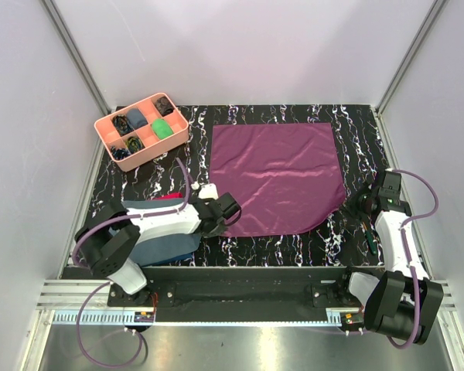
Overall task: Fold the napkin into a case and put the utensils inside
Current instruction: Pick up the flattened napkin from the center of the board.
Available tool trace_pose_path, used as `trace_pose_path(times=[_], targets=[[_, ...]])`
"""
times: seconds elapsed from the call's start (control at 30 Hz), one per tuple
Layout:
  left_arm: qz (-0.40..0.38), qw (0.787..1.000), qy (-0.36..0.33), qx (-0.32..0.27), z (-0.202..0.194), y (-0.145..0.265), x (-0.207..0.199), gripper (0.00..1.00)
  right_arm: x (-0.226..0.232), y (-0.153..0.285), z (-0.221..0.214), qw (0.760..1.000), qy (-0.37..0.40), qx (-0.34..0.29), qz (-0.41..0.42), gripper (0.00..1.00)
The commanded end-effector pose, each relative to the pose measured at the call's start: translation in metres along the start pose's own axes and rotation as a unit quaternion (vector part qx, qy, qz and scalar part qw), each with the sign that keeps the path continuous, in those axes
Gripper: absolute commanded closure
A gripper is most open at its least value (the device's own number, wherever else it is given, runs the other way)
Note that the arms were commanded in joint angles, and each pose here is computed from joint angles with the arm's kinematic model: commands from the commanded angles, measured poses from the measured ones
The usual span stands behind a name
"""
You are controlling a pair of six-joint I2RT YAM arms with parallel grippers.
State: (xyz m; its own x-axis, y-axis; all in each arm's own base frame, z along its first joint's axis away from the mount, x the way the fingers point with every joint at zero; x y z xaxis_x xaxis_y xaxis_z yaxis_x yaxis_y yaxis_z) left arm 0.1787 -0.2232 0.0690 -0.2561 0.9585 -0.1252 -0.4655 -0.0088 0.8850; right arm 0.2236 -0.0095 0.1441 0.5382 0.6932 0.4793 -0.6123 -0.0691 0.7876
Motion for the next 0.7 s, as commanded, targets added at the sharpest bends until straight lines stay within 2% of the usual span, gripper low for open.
trace_pose_path(times=[0.0, 0.13, 0.27, 0.37, 0.4, 0.43, 0.5, 0.67], targets=[[-0.062, 0.994, -0.058, -0.075, 0.035, 0.032, -0.012, 1.0, 0.017, 0.017, 0.016, 0.999, 0.027, -0.028, 0.036, 0.96], [-0.141, 0.972, -0.103, -0.158, 0.081, 0.093, -0.032, 1.0, 0.044, 0.056, 0.035, 0.991, 0.058, -0.079, 0.086, 0.97], [-0.226, 0.932, -0.123, -0.254, 0.127, 0.179, -0.035, 1.0, 0.078, 0.132, 0.059, 0.97, 0.11, -0.173, 0.132, 1.0], [-0.302, 0.887, -0.152, -0.316, 0.151, 0.246, -0.033, 1.0, 0.096, 0.194, 0.061, 0.944, 0.146, -0.242, 0.167, 1.0], [-0.334, 0.864, -0.171, -0.336, 0.157, 0.272, -0.032, 1.0, 0.098, 0.208, 0.057, 0.941, 0.153, -0.248, 0.175, 1.0], [-0.352, 0.851, -0.176, -0.347, 0.16, 0.287, -0.03, 1.0, 0.104, 0.235, 0.054, 0.927, 0.165, -0.277, 0.193, 1.0], [-0.403, 0.811, -0.191, -0.378, 0.162, 0.325, -0.018, 1.0, 0.106, 0.256, 0.044, 0.918, 0.17, -0.293, 0.207, 1.0], [-0.482, 0.743, -0.194, -0.421, 0.159, 0.382, 0.011, 1.0, 0.108, 0.31, 0.021, 0.889, 0.185, -0.341, 0.243, 1.0]])
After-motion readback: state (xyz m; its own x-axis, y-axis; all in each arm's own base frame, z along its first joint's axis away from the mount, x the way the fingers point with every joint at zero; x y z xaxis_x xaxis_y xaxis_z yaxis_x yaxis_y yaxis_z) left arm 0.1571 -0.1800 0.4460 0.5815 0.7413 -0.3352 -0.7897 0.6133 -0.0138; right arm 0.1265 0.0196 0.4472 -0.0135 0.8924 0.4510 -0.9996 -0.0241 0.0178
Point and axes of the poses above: each gripper's point midway between its finger pads, its own y axis back along the fingers, its own x axis along the line the jaws close on, z = x × y, the point moved 6 cm from there along y, back along the fingers, and after that the axes turned 2 degrees about y, right-handed, at the moved point
